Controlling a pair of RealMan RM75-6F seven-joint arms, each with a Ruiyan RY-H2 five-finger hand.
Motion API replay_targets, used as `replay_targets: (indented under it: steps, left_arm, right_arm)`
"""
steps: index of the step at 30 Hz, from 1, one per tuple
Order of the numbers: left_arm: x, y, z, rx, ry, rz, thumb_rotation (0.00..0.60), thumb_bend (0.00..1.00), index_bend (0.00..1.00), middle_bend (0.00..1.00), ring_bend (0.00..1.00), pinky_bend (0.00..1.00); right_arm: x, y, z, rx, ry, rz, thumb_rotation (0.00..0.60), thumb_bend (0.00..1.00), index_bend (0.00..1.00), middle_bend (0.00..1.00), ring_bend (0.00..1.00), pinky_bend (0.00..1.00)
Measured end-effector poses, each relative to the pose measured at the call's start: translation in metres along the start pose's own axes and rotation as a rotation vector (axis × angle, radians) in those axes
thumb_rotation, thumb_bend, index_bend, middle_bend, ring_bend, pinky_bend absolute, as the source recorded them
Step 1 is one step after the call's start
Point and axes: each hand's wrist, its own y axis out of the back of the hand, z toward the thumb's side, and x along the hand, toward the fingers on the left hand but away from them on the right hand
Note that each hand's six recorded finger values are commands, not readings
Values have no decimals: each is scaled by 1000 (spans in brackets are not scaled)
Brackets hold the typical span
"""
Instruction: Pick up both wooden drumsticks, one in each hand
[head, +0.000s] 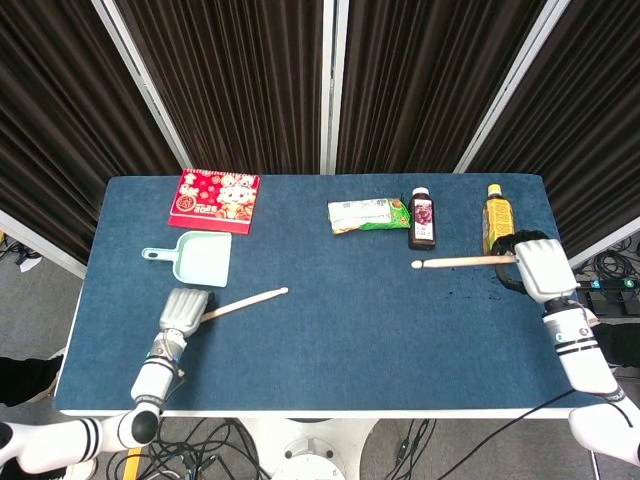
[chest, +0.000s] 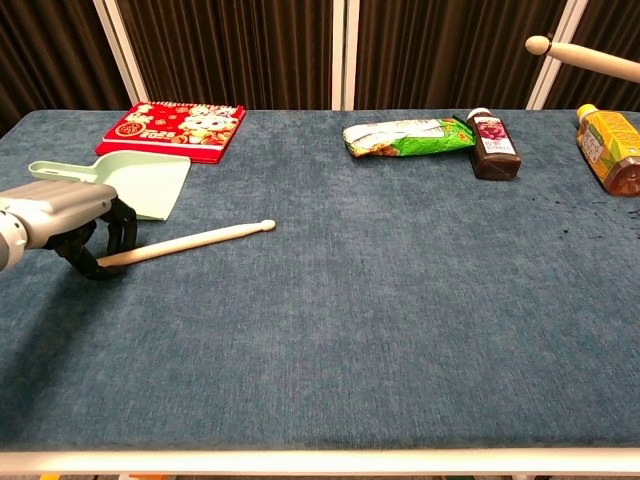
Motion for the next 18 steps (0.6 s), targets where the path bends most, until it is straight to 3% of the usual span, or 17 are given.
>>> replay_targets:
  steps: [11, 18]
  left_arm:
    - [0, -3, 1, -16, -6, 7, 600, 448, 587, 582, 775, 894]
    - [-4, 3, 0, -121, -50, 27, 600, 487, 633, 629, 783, 901]
  right_arm:
    - [2, -3, -1, 0, -8, 6, 600, 703, 661, 572, 347, 347]
    - [11, -9, -6, -26, -29, 19, 600, 703, 661, 573, 348, 347]
